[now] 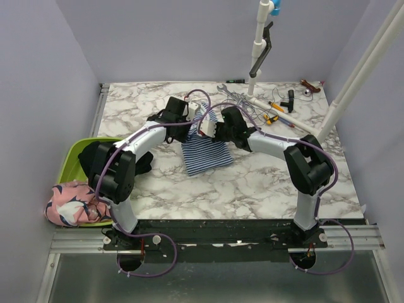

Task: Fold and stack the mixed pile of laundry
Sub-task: Fold the tank top at the center of the board.

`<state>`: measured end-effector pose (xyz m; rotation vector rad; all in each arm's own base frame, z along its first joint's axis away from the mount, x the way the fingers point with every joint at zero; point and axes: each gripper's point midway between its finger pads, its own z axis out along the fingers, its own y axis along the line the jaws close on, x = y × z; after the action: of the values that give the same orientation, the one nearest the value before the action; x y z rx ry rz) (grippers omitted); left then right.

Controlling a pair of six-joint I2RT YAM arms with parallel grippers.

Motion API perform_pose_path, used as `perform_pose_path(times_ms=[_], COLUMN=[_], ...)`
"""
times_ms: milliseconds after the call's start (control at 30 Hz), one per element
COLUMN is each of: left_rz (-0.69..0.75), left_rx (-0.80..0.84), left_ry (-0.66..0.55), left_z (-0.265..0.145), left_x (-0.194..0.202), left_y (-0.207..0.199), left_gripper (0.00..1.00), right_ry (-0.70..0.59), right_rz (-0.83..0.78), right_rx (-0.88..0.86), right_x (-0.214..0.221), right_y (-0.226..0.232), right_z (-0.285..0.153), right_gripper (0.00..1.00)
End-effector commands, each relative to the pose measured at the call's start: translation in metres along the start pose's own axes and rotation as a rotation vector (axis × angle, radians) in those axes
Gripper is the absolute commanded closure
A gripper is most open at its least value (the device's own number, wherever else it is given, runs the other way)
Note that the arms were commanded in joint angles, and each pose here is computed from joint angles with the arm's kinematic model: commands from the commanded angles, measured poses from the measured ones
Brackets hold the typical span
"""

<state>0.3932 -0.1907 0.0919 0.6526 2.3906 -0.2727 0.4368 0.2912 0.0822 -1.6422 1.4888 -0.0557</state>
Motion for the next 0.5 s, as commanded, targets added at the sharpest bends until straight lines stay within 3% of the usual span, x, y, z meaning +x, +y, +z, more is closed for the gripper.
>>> perform_pose_path(times_ms=[0,67,133,267,367,467], left_rz=[-0.025,-0.036,-0.026,0.038,0.168,0.304], left_rx=[0.014,-0.007,-0.062,-0.100,0.095,0.260], left_ry=[0.031,0.015,-0.025,-0.166,-0.251,-0.231], left_z=[0.002,-0.001,-0.008,-0.036,-0.056,-0.060], left_x=[0.001,0.000,-0.007,-0.031,-0.022,0.011], left_y=[0.004,0.009,0.021,0.027,-0.017,-0.056], left_gripper=[0.82,0.58,0.46,0.45,0.51,0.52], right_ry=[-0.003,0.017,0.030,-0.066,-0.175,-0.224], right_rz=[0.078,0.109,0.100,-0.020,-0.136,-0.252], right_rx=[0.072,0.120,0.167,0.087,-0.082,-0.276], right_x=[-0.005,-0.005,-0.002,-0.020,-0.024,-0.014], right_y=[-0.022,-0.036,-0.051,-0.034,0.024,0.083], right_z=[0.003,-0.002,-0.013,-0.042,-0.064,-0.081], right_gripper=[0.75,0.56,0.51,0.49,0.49,0.49])
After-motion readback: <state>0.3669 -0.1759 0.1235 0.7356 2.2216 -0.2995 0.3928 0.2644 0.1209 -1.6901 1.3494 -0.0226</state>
